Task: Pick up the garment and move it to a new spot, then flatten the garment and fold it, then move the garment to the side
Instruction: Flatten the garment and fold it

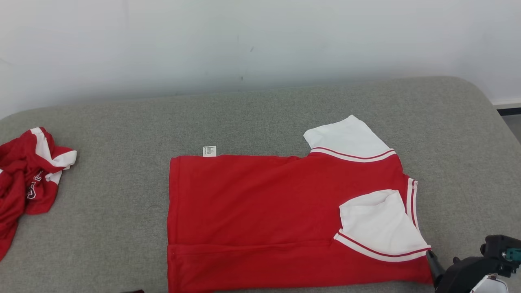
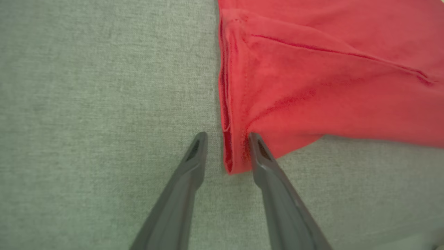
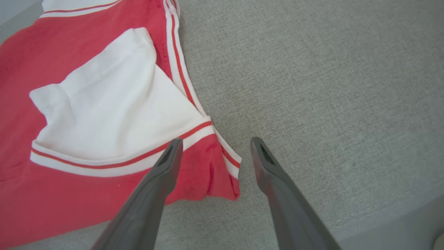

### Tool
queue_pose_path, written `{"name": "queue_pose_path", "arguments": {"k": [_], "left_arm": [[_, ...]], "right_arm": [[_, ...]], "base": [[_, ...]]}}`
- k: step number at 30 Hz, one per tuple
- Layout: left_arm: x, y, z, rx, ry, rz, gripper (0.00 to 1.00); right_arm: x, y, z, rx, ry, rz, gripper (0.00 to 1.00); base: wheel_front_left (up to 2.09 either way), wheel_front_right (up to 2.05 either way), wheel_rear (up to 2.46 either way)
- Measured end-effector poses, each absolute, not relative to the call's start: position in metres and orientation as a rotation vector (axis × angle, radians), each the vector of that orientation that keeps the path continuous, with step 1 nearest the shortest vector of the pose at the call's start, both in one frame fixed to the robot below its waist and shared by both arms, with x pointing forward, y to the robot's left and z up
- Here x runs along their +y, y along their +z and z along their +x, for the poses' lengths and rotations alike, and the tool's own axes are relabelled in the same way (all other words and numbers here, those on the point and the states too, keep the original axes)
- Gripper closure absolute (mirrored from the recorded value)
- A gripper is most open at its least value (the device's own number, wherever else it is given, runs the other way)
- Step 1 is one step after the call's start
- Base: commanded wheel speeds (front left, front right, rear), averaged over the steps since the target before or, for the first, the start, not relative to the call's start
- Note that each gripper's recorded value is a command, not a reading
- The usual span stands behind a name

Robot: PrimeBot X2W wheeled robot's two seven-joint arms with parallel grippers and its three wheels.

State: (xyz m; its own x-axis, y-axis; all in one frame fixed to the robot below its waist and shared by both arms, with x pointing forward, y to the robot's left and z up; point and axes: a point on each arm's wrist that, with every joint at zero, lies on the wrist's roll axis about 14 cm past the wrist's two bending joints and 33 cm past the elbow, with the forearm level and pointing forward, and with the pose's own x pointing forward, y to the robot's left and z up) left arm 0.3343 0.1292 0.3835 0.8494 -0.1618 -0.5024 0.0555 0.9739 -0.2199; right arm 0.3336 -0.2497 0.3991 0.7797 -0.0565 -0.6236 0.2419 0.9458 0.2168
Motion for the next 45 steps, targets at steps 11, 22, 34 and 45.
{"name": "queue_pose_path", "arguments": {"k": [11,22,34,45], "left_arm": [[0.153,0.425,0.368,0.427,-0.085,-0.199,0.00],[0.130,0.473,0.472,0.415,-0.197,-0.171,0.00],[0.129,0.450,0.549,0.609,-0.168,-0.115,0.00],[0.132,0.411,0.563,0.757,-0.164,-0.014,0.00]], "right_arm": [[-0.251,0.459,0.392,0.511,-0.112,0.215,0.00],[-0.229,0.496,0.483,0.528,0.008,0.105,0.00],[-0.214,0.485,0.561,0.573,0.067,-0.002,0.00],[-0.213,0.456,0.579,0.617,0.079,-0.028,0.00]], "base": [[0.00,0.00,0.00],[0.00,0.00,0.00],[0.00,0.00,0.00],[0.00,0.00,0.00]]}}
